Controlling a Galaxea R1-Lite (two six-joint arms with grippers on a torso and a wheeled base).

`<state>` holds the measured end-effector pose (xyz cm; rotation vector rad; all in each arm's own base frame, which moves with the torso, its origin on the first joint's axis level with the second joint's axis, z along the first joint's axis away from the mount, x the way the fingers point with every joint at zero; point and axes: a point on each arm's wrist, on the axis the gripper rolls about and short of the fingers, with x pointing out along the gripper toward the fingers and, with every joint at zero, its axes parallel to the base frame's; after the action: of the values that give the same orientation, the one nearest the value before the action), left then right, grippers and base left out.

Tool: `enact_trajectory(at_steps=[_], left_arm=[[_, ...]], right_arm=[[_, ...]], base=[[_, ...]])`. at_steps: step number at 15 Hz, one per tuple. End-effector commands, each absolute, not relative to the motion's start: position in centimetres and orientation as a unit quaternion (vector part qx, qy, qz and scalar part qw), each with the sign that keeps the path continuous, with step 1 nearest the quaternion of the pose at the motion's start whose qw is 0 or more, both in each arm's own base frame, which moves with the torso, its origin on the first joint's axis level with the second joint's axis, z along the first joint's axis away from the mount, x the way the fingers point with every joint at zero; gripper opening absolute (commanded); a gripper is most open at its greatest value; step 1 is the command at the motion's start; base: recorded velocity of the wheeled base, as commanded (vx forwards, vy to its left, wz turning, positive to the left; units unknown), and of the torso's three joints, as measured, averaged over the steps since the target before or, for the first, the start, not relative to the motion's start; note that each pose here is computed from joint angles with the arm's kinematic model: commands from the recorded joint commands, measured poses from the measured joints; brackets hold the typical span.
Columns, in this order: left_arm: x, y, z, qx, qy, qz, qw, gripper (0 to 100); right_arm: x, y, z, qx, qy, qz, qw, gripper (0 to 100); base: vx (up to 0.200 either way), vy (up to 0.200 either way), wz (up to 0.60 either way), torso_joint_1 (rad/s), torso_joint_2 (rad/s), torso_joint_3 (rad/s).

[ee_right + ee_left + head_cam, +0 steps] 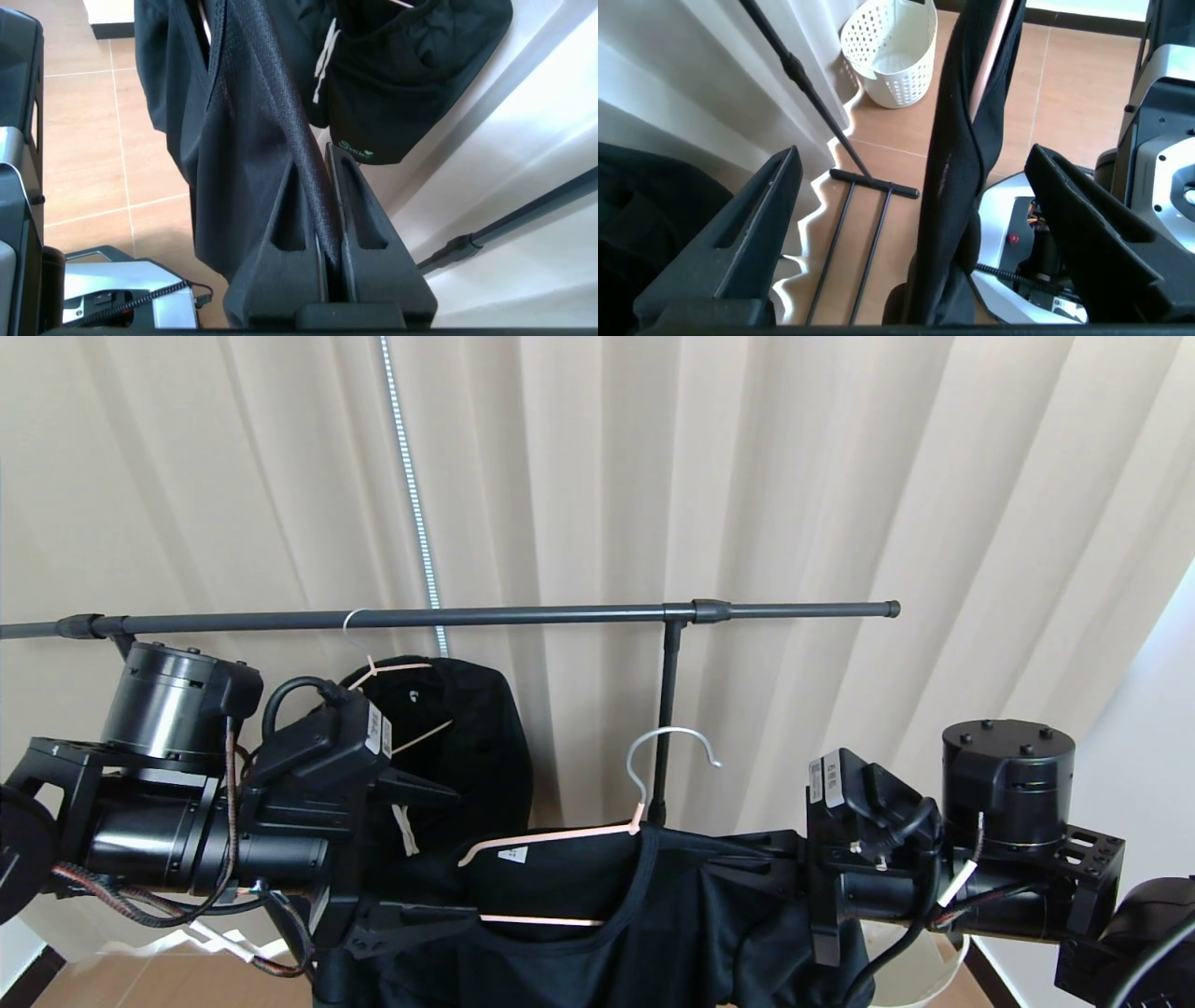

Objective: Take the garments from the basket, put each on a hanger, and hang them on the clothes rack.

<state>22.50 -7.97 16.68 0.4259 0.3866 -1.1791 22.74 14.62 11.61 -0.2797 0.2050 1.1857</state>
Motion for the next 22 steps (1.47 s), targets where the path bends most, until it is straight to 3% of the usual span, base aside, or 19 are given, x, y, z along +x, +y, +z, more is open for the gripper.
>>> enact_trajectory(at_steps=[1,17,22], left_arm=[[22.6,-8.1,16.6,0.197,0.181,-0.549,0.792,100],[22.5,-8.6,16.6,0.197,0.183,-0.554,0.788,100],[21.5,-6.6,18.5,0.187,0.167,-0.511,0.822,100]], right_arm=[[22.8,14.6,11.7,-0.131,0.095,0.556,0.815,0],[22.7,14.7,11.8,-0.132,0.093,0.556,0.815,0],[23.4,14.3,12.1,-0.136,0.09,0.529,0.833,0]], base=[[0.0,0.0,0.0,0.0,0.0,0.0],[0.0,0.0,0.0,0.0,0.0,0.0],[0.0,0.0,0.0,0.0,0.0,0.0]])
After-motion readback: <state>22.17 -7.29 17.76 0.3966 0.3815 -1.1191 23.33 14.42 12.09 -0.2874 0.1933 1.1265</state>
